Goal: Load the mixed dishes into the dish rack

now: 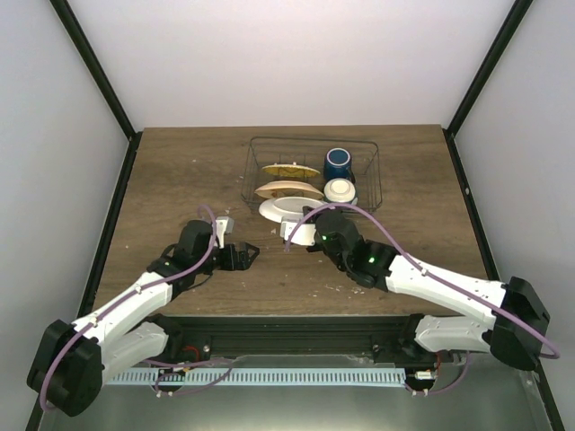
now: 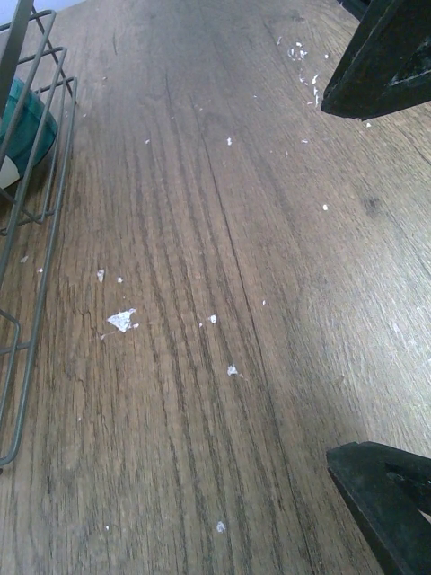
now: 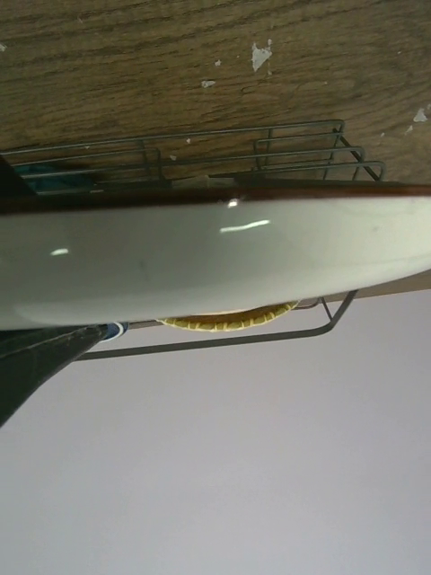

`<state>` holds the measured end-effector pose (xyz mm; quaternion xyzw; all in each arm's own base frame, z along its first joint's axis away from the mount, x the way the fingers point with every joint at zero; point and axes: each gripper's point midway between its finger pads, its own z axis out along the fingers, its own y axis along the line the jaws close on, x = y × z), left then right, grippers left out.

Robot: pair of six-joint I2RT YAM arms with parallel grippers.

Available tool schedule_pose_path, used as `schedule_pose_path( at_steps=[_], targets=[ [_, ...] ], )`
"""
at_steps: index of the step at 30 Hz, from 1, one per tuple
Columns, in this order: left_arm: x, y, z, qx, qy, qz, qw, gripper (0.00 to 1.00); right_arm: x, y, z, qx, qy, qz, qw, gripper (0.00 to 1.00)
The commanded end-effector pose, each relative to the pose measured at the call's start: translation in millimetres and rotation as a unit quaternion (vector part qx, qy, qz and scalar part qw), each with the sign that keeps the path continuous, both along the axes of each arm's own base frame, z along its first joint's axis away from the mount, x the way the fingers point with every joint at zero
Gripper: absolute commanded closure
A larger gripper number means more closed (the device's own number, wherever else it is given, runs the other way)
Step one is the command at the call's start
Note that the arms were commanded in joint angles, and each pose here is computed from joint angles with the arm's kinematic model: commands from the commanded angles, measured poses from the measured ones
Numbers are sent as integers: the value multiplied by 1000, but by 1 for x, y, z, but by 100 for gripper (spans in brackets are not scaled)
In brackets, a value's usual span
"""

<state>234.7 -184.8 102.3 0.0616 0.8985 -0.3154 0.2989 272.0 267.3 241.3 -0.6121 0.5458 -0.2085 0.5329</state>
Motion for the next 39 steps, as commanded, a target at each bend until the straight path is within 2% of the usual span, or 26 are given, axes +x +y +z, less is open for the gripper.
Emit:
schedule_pose_path(
  at_steps=[1, 14, 39],
  targets=[
    [-1, 0, 1, -3, -5, -2, 1000, 0, 16, 6, 48, 88, -55, -12, 994, 99],
    [-1, -1, 0, -6, -6, -4, 1000, 0, 37, 10, 35, 83, -63, -18, 994, 99],
    [0, -5, -2, -14, -6, -11, 1000, 0, 57, 39, 6, 70, -17, -11, 997, 99]
  ],
)
